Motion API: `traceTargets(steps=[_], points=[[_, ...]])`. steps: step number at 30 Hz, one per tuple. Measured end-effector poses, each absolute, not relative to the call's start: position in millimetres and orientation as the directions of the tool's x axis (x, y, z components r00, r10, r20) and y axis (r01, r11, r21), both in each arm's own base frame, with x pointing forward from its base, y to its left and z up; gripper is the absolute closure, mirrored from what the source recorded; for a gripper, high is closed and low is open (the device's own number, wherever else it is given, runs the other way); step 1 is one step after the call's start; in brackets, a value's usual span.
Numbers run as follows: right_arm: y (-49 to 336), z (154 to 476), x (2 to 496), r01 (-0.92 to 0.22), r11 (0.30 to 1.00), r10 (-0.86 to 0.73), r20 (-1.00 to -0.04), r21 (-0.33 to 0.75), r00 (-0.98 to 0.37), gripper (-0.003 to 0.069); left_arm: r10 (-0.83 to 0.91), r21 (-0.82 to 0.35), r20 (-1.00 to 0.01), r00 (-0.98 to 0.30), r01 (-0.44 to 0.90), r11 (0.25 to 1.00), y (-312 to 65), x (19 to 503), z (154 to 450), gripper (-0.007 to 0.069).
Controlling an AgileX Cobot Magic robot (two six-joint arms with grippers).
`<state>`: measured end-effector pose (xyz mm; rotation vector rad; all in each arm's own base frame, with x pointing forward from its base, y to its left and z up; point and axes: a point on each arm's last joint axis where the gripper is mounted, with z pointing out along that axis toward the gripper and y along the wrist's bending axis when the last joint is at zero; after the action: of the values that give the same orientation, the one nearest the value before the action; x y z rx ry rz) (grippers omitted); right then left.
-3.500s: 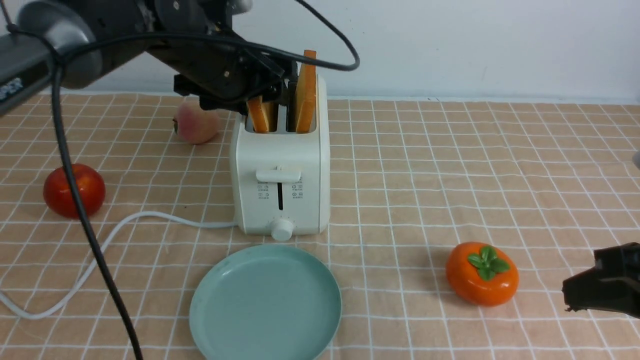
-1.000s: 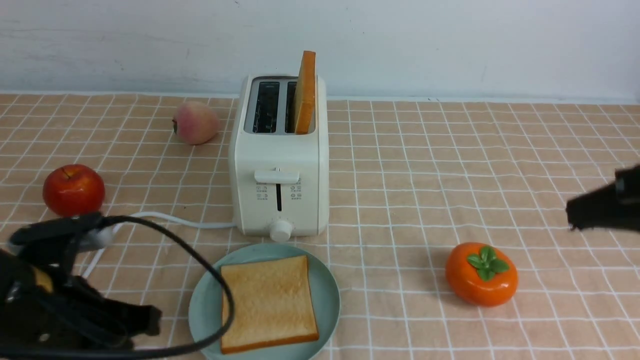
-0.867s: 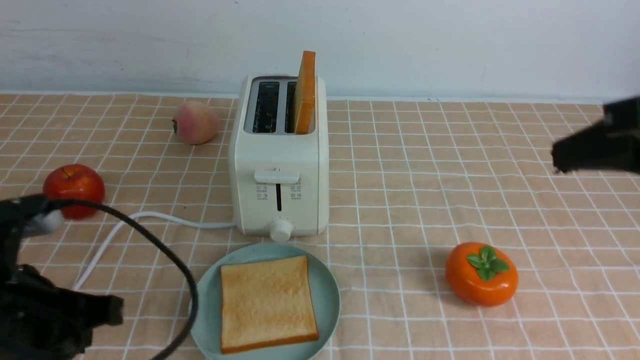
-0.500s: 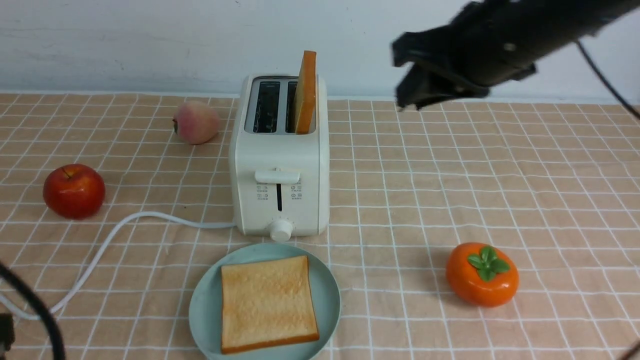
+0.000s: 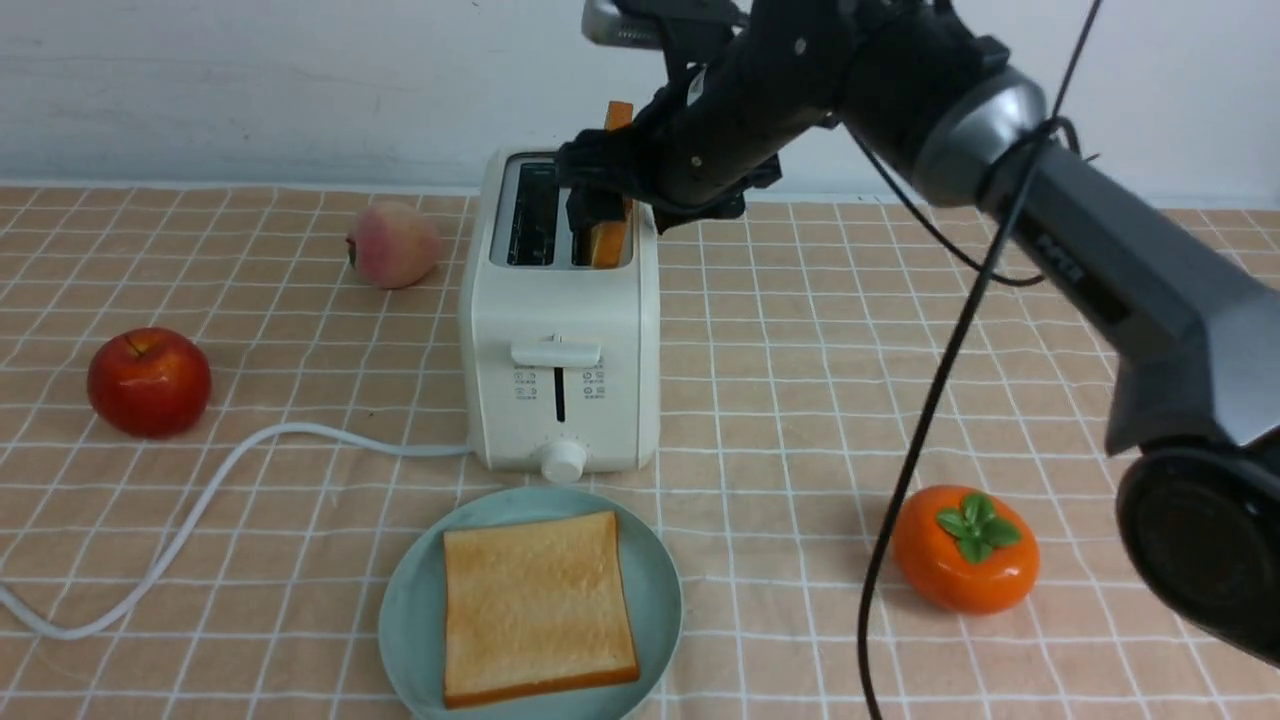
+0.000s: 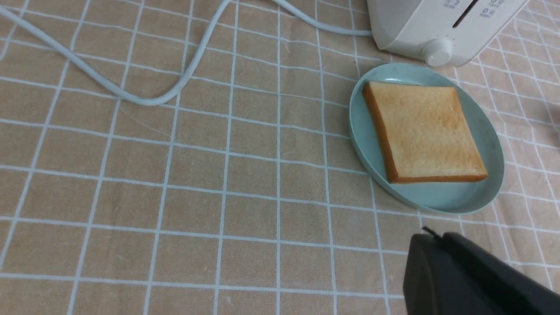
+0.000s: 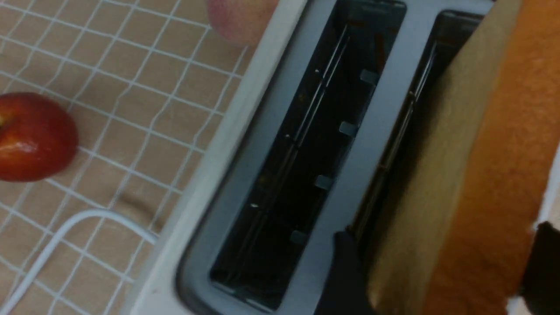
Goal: Take toasted bread from bread machine on light coffee tablecloth place on plate.
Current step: 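Grasp the toast slice in the toaster and pull it up out of the slot with the right gripper, then place the held slice of bread on top of the slice on the plate with the right gripper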
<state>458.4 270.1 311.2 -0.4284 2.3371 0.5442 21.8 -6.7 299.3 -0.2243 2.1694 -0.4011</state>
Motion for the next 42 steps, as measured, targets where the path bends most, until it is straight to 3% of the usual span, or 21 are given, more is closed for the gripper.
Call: traceTargets(steps=[3,4,7,14,17,20,26,30,35,42], points=[[267.9,328.0,453.7,-0.453,0.850,-0.147,-0.704,0.269,-0.694,0.0517,-0.298,-0.356,-0.747,-0.594,-0.021,0.934,-5.6,19.5,297.8,0.0639],[267.0,333.6,450.8,-0.459,0.848,-0.154,-0.705,0.266,-0.693,0.0563,-0.298,-0.356,-0.747,-0.595,-0.021,0.934,-5.6,19.4,297.8,0.0639],[256.7,377.3,432.0,-0.489,0.837,-0.163,-0.743,0.244,-0.649,0.0558,-0.296,-0.353,-0.747,-0.595,-0.022,0.935,-5.3,19.4,297.7,0.0639],[193.0,527.7,326.6,-0.532,0.832,-0.120,-0.888,0.154,-0.445,0.0552,-0.302,-0.360,-0.765,-0.569,-0.011,0.933,-5.6,21.1,300.3,0.0639],[171.2,556.9,290.2,-0.529,0.837,-0.100,-0.912,0.139,-0.397,0.0552,-0.303,-0.360,-0.773,-0.557,-0.008,0.933,-5.5,21.8,301.4,0.0639],[162.4,560.7,269.3,-0.542,0.825,-0.106,-0.900,0.158,-0.424,0.0552,-0.303,-0.361,-0.774,-0.556,-0.007,0.933,-5.5,21.9,301.5,0.0639],[161.8,494.0,245.3,-0.538,0.795,-0.197,-0.718,0.282,-0.668,0.0552,-0.304,-0.361,-0.777,-0.552,-0.006,0.933,-5.5,22.1,301.9,0.0639],[178.9,402.0,255.7,-0.459,0.772,-0.161,-0.563,0.440,-0.811,0.0552,-0.304,-0.361,-0.777,-0.551,-0.005,0.933,-5.5,22.1,301.9,0.0639],[197.3,321.2,268.8,-0.362,0.703,-0.037,-0.477,0.612,-0.878,0.0552,-0.304,-0.361,-0.777,-0.551,-0.005,0.933,-5.5,22.1,301.9,0.0639],[219.9,271.7,289.6,-0.302,0.597,0.080,-0.429,0.744,-0.900,0.0552,-0.304,-0.362,-0.777,-0.551,-0.005,0.932,-5.6,22.1,302.0,0.0639]])
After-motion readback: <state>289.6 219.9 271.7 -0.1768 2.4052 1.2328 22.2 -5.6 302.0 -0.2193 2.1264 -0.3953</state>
